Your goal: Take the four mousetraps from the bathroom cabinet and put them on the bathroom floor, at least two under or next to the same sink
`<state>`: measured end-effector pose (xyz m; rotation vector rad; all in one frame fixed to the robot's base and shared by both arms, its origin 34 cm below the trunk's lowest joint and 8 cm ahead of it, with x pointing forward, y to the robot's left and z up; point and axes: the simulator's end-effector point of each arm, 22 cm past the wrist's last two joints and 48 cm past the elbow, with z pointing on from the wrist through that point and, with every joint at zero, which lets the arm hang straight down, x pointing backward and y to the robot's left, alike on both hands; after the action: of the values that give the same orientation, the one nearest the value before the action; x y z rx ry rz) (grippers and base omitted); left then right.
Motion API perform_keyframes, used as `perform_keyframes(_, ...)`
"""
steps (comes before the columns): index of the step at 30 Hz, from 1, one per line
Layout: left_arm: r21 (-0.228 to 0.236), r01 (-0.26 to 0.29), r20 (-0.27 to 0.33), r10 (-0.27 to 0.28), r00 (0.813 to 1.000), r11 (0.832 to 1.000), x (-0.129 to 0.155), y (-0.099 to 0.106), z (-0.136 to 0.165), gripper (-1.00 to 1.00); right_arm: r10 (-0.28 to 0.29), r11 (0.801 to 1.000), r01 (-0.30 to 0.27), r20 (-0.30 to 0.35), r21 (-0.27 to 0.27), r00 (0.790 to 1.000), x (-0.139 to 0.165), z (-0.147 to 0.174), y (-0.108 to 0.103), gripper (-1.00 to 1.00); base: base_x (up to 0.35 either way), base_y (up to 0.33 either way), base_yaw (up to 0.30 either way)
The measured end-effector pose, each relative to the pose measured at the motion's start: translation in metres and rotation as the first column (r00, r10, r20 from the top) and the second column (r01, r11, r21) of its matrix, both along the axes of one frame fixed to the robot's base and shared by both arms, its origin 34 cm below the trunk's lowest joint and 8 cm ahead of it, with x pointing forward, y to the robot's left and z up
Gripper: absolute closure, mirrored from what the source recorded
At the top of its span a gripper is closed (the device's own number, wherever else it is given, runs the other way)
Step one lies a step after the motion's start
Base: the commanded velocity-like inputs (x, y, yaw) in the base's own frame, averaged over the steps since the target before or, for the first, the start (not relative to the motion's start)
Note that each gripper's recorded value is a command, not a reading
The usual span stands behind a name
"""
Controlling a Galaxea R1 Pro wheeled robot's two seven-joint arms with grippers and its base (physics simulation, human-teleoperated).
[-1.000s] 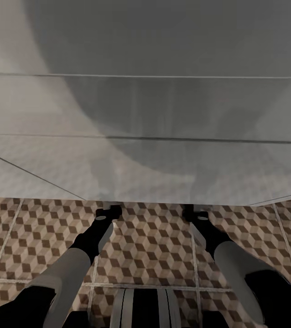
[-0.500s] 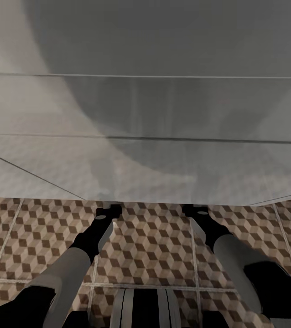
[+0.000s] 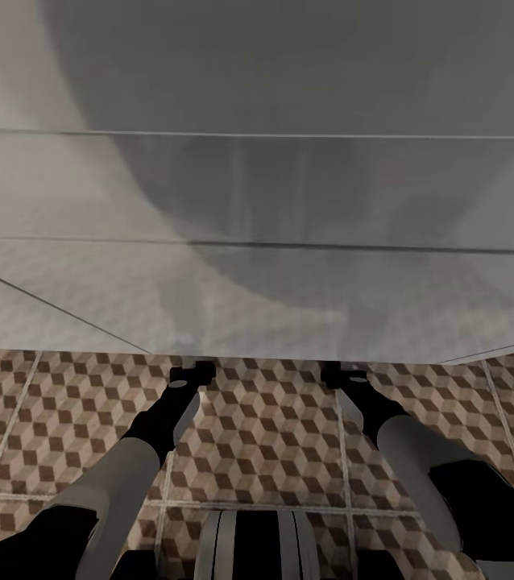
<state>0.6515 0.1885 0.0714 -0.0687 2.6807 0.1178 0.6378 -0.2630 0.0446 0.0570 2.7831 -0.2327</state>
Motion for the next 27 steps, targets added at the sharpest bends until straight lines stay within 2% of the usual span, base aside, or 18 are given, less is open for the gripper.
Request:
perform_keyframes(7,-0.001,0.000,-0.002,0.000,1.000,1.000,-0.001,0.000,0.000,1.00,0.009,1.000,-0.009,-0.021,0.026,1.000,-0.005,-0.003,0.006,1.00,0.000,0.000,0.000)
perform_keyframes(22,-0.001,0.002,-0.003,-0.002,1.000,1.000,0.000,-0.001,0.000,1.00,0.010,0.999,-0.009,-0.038,0.031,0.999,-0.009,-0.004,0.007,1.00,0.000,0.000,0.000)
perform_keyframes(27,0.000,0.001,-0.002,-0.001,1.000,1.000,0.000,0.000,0.000,1.00,0.011,0.999,-0.009,-0.064,0.033,0.998,-0.011,-0.005,0.007,1.00,0.000,0.000,0.000)
